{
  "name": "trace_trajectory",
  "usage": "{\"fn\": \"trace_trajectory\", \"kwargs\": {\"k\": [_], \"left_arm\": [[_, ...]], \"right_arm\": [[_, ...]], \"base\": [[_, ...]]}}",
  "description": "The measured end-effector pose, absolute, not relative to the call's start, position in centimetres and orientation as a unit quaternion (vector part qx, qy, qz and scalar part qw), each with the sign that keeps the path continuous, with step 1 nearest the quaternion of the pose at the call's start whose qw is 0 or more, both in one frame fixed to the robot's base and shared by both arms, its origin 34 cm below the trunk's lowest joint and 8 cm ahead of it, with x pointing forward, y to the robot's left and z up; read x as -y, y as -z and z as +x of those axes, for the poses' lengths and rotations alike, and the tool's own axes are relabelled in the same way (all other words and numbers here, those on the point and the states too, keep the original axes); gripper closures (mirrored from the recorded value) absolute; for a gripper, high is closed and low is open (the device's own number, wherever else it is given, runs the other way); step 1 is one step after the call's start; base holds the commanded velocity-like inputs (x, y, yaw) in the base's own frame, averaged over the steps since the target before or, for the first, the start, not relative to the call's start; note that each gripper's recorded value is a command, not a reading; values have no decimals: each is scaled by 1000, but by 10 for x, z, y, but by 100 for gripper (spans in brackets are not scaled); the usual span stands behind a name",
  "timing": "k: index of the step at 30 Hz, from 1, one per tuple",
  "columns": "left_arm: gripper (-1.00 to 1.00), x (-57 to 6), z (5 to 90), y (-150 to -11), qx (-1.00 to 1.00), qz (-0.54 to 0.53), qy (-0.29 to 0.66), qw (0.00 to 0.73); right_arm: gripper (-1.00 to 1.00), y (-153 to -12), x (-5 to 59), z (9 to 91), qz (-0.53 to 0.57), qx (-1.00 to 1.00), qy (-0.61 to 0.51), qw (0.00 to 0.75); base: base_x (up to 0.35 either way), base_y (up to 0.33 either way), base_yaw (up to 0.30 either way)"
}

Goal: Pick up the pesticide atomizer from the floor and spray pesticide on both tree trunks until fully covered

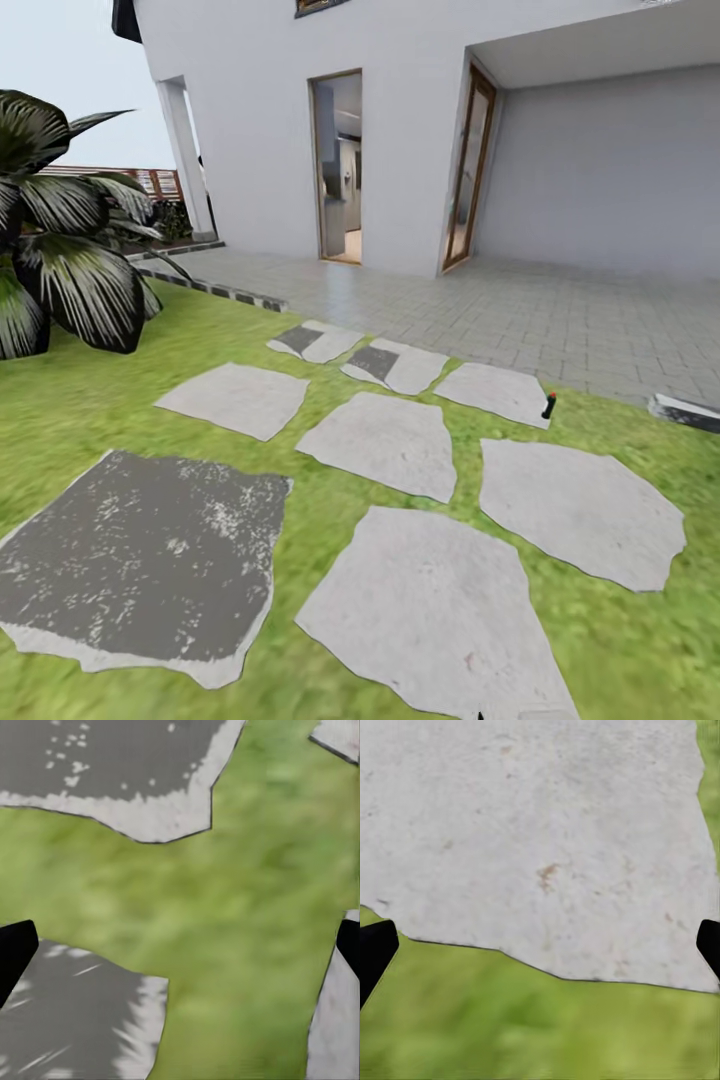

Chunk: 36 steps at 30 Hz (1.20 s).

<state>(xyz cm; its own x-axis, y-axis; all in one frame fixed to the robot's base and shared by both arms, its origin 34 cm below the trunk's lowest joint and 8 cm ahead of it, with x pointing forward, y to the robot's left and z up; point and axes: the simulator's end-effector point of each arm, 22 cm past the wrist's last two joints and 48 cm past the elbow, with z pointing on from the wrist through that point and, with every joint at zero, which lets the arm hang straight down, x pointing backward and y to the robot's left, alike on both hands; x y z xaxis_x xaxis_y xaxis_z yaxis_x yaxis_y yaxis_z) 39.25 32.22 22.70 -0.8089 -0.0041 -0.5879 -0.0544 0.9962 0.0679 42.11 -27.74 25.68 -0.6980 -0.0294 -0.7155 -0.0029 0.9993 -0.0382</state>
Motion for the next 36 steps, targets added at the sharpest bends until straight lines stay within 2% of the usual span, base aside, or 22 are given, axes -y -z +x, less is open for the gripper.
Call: {"fn": "trace_trajectory", "kwargs": {"k": [17,28,36], "left_arm": [[-100,-322,392,-227,-950,-15,-40,308],[-100,-320,392,-227,-950,-16,-39,308],[-100,-320,392,-227,-950,-16,-39,308]], "right_arm": [[-100,-257,278,421,-7,-921,18,389],[-100,-257,278,421,-6,-921,17,388],[-100,-257,279,421,-5,-921,19,389]], "base": [[338,0,0],[338,0,-238],[338,0,-39]]}}
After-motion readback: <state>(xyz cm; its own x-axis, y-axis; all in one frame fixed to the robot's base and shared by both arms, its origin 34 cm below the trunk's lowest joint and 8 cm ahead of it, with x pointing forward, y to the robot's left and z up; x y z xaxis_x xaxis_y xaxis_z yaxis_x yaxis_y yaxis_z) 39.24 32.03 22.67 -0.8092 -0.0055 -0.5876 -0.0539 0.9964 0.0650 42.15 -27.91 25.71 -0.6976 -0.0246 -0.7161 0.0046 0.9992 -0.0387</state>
